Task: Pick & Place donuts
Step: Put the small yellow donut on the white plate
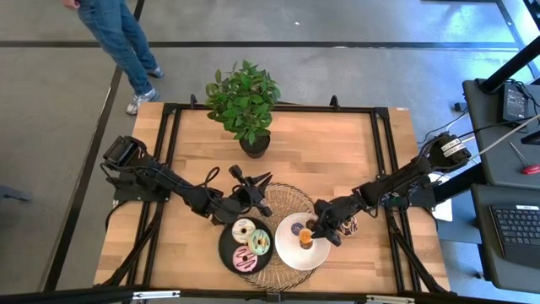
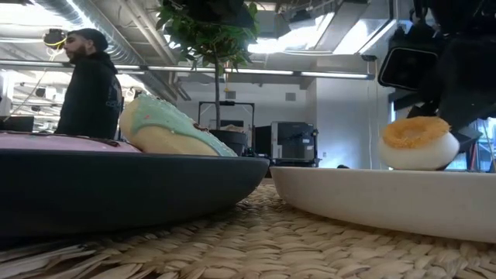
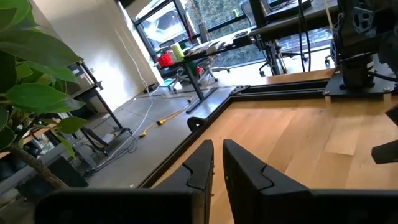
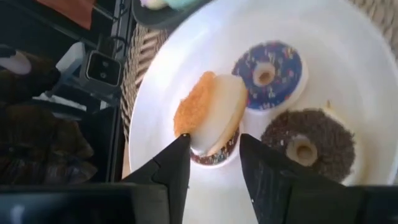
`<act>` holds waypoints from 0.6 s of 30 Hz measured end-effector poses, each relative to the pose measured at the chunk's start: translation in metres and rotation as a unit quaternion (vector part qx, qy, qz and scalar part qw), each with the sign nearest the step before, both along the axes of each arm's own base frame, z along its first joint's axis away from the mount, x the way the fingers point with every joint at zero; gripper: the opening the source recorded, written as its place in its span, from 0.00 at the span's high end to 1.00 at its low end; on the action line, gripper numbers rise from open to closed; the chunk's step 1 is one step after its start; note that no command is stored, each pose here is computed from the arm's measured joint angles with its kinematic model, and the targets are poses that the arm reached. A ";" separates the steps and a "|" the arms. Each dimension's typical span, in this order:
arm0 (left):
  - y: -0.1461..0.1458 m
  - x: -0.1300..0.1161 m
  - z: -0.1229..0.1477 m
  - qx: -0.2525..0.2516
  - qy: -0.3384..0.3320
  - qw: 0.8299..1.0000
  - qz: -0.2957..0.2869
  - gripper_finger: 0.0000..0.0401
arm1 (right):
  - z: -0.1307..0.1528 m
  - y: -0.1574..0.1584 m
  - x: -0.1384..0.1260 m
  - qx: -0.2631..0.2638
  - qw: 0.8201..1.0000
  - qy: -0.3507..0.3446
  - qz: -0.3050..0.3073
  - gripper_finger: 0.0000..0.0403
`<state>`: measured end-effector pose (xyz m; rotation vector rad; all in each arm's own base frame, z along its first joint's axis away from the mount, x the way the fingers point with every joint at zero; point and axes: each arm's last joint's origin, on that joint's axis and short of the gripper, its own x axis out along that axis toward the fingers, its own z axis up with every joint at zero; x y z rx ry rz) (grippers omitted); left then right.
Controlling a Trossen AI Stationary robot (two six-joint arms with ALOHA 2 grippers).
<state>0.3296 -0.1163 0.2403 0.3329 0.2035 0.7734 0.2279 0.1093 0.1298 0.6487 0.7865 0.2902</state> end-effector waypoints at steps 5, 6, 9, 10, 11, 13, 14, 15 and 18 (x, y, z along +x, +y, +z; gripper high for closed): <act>0.000 0.000 0.000 0.000 0.000 1.000 0.000 0.92 | 0.000 -0.001 0.000 0.008 1.000 0.008 0.007 0.65; 0.000 0.000 0.000 0.000 0.000 1.000 0.000 0.92 | 0.000 -0.002 0.000 0.008 1.000 0.008 0.007 0.66; -0.001 0.001 0.000 -0.002 0.001 1.000 -0.015 0.92 | 0.000 -0.002 0.000 0.010 1.000 0.010 0.006 0.66; -0.001 0.001 0.000 -0.004 0.001 1.000 -0.022 0.92 | 0.000 -0.002 0.000 0.014 1.000 0.013 0.002 0.66; -0.001 0.001 0.000 -0.004 0.002 1.000 -0.029 0.92 | 0.000 -0.002 0.000 0.016 1.000 0.014 0.001 0.66; -0.002 0.001 0.000 -0.006 0.002 0.999 -0.038 0.92 | 0.000 -0.002 0.000 0.017 1.000 0.015 0.001 0.66; -0.002 0.002 0.000 -0.006 0.003 0.999 -0.039 0.92 | 0.000 -0.002 0.000 0.017 1.000 0.015 0.000 0.66; -0.001 0.002 0.000 -0.006 0.002 0.999 -0.039 0.92 | 0.000 -0.002 0.000 0.019 1.000 0.017 -0.002 0.66; -0.001 0.002 0.000 -0.006 0.002 0.999 -0.037 0.92 | -0.001 -0.002 -0.001 0.023 0.999 0.026 -0.004 0.66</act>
